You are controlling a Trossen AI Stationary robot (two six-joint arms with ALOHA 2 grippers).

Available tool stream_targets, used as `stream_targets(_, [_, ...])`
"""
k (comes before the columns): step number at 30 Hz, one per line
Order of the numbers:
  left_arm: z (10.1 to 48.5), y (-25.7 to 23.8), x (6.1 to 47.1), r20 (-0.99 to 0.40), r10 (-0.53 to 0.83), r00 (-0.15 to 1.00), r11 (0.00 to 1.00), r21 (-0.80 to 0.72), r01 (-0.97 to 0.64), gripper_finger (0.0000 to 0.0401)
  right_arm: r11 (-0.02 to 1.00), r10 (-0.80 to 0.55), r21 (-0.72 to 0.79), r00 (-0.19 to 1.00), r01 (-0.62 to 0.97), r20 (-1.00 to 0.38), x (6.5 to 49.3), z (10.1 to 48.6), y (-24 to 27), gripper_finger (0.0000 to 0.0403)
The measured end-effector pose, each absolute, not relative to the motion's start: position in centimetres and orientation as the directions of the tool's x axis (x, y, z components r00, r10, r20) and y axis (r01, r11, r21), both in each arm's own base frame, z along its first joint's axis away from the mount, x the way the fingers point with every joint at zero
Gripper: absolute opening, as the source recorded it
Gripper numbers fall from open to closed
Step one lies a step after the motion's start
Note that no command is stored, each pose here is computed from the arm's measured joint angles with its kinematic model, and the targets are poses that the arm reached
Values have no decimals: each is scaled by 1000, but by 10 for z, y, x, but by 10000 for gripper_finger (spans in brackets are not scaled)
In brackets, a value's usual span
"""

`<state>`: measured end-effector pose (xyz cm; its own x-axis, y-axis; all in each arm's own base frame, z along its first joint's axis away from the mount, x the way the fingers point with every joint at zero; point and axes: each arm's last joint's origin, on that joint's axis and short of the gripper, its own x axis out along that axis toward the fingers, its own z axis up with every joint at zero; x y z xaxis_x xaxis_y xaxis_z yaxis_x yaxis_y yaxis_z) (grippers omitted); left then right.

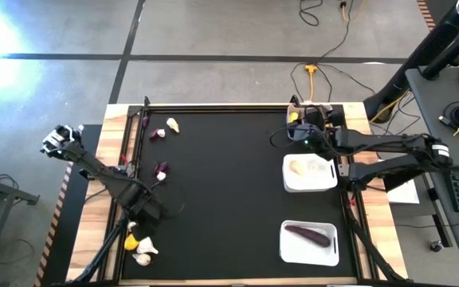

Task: Sort produce into baskets
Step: Put the lemon into the gray bin

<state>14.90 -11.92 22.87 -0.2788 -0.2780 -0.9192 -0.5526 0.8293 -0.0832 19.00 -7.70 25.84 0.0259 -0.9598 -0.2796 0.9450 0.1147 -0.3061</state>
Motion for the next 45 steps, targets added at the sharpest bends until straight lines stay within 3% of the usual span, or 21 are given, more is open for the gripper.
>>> stream_targets(5, [223, -138, 145, -908, -288, -305, 770, -31, -637, 269, 120, -959, -319, 25, 940, -284, 193, 256, -77, 359])
stream_targets(13, [197, -170, 154, -879, -324, -351, 813, -68, -579, 269, 124, -957, -339, 22, 933, -291, 199, 250, -79, 359])
stream_targets(18, [174, -181, 153, -862, -251, -441, 865, 5, -501, 266, 131, -959, -342, 31, 931, -283, 201, 251, -79, 359])
stream_targets(33, [139, -196, 162, -844, -220, -489, 912, 0, -411, 199, 131, -959, -338, 32, 932, -283, 202, 251, -79, 359])
stream_targets(38, [147, -194, 160, -853, -181, -490, 922, 26, -386, 170, 133, -958, -337, 34, 932, -284, 202, 251, -79, 359])
stream_targets(42, [182, -195, 164, -869, -168, -465, 929, 18, -369, 173, 180, -946, -325, 72, 928, -317, 203, 251, -79, 359])
stream_targets(45, [218, -190, 172, -942, -63, -329, 938, 56, -342, 177, 243, -929, -302, 132, 922, -345, 206, 252, -79, 359])
